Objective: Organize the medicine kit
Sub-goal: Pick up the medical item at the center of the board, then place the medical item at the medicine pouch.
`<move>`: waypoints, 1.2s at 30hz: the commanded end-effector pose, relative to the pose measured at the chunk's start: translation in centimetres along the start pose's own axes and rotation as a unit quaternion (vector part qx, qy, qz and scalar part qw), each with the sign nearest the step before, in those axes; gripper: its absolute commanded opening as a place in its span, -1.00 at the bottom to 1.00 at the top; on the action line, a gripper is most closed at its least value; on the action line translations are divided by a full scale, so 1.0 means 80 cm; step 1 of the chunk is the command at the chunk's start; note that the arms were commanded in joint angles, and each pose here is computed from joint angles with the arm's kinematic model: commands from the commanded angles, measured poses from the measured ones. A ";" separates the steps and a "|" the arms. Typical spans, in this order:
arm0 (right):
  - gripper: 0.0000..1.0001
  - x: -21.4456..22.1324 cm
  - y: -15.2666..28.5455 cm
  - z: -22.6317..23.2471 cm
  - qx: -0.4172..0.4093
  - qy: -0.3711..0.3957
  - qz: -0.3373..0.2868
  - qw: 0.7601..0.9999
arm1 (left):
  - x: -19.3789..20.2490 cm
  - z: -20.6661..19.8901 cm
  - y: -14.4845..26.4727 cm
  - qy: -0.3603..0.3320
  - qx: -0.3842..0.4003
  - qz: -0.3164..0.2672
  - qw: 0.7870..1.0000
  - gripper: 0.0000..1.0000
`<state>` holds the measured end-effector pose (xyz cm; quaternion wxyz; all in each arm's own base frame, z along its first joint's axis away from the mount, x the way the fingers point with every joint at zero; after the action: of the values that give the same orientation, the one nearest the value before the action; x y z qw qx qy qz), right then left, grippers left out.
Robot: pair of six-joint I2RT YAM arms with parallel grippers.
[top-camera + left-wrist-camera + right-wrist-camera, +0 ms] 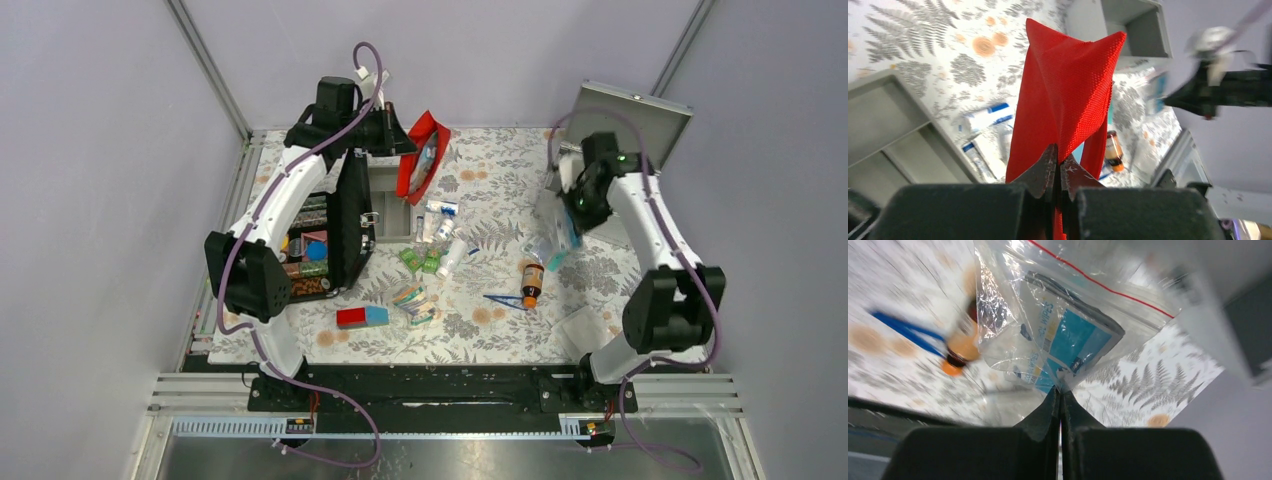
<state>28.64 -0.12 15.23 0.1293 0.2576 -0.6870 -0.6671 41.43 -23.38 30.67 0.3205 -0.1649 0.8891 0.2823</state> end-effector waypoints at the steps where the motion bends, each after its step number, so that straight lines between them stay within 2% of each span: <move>1: -1.00 -0.056 0.086 0.017 -0.032 -0.087 -0.128 0.987 | -0.047 0.004 0.027 -0.029 -0.056 -0.104 0.993 -1.00; 5: -1.00 -0.115 0.126 0.034 -0.093 -0.110 -0.203 0.968 | -0.059 0.006 0.018 0.005 -0.049 -0.143 0.989 -1.00; 11: -1.00 -0.196 0.192 0.089 -0.187 -0.089 -0.306 0.929 | -0.066 0.003 0.006 0.039 -0.021 -0.155 0.987 -1.00; 14: -1.00 -0.238 0.225 0.123 -0.272 -0.097 -0.346 0.892 | -0.060 0.007 0.002 0.046 -0.021 -0.149 0.988 -1.00; 18: -1.00 -0.299 0.262 0.164 -0.406 -0.087 -0.388 0.823 | -0.049 0.010 -0.002 0.066 -0.008 -0.138 0.988 -1.00; 21: -1.00 -0.330 0.273 0.192 -0.456 -0.065 -0.388 0.798 | -0.044 0.006 -0.007 0.098 0.023 -0.129 0.987 -1.00; 28: -1.00 -0.360 0.253 0.233 -0.490 -0.034 -0.372 0.788 | -0.038 0.010 -0.016 0.129 0.061 -0.108 0.984 -1.00; 36: -0.96 -0.371 0.221 0.244 -0.475 -0.032 -0.361 0.802 | -0.040 -0.003 -0.010 0.121 0.102 -0.101 0.982 -1.00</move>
<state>40.07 31.19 34.00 -0.0328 0.3330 -0.1641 -0.9280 44.40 -23.41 29.92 0.2127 -0.2694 0.9205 0.1867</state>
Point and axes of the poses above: each gripper's point midway between its finger pads, its own y axis back along the fingers, its own z axis along the line the jaws close on, x = y × z, the point moved 3 cm from there along y, back along the fingers, and after that the axes turned 4 degrees about y, right-handed, at the moved point
